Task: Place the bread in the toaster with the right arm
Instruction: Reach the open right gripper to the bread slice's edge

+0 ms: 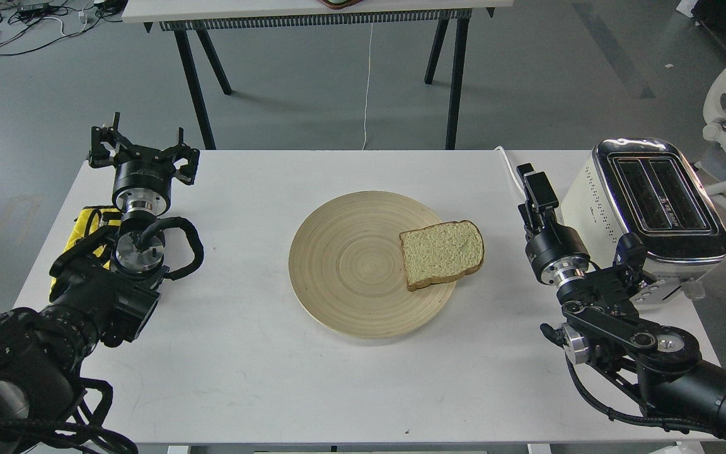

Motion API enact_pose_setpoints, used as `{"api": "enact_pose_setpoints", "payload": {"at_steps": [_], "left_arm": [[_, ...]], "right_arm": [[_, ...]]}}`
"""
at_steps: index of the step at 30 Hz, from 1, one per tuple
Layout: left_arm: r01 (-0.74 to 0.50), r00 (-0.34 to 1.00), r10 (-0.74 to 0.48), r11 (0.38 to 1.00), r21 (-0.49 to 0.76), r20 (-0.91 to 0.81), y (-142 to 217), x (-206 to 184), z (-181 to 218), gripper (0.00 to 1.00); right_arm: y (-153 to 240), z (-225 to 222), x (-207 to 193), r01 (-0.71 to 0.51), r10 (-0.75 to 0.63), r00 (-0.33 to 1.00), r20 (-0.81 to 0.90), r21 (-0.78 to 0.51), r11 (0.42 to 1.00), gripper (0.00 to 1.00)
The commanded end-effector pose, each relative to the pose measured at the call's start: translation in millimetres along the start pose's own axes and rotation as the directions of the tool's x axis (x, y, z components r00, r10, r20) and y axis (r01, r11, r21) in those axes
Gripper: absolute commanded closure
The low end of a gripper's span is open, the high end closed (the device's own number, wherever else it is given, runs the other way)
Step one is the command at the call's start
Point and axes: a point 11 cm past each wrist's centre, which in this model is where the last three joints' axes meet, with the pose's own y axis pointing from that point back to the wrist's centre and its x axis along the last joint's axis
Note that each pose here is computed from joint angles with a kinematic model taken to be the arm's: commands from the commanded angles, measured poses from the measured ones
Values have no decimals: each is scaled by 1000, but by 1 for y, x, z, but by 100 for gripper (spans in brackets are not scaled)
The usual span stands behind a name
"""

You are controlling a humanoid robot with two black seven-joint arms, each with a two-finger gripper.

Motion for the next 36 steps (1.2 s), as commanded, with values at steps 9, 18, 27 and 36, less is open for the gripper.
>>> {"api": "enact_pose_setpoints", "payload": {"at_steps": [9, 18, 27, 36], "left_arm": [[0, 1000, 0, 1000, 0, 0, 0, 0, 0, 0], [0, 1000, 0, 1000, 0, 0, 0, 0, 0, 0], [0, 1000, 0, 1000, 0, 0, 0, 0, 0, 0], [0, 1000, 0, 1000, 1, -1, 0, 0, 0, 0]], "right_arm": [[9, 46, -31, 44, -55, 993, -102, -105, 994, 4], [18, 54, -59, 116, -131, 984, -122, -123, 986, 16], [20, 54, -68, 134, -148, 982, -118, -123, 983, 35], [22, 56, -68, 138, -154, 980, -124, -126, 982, 67]]}}
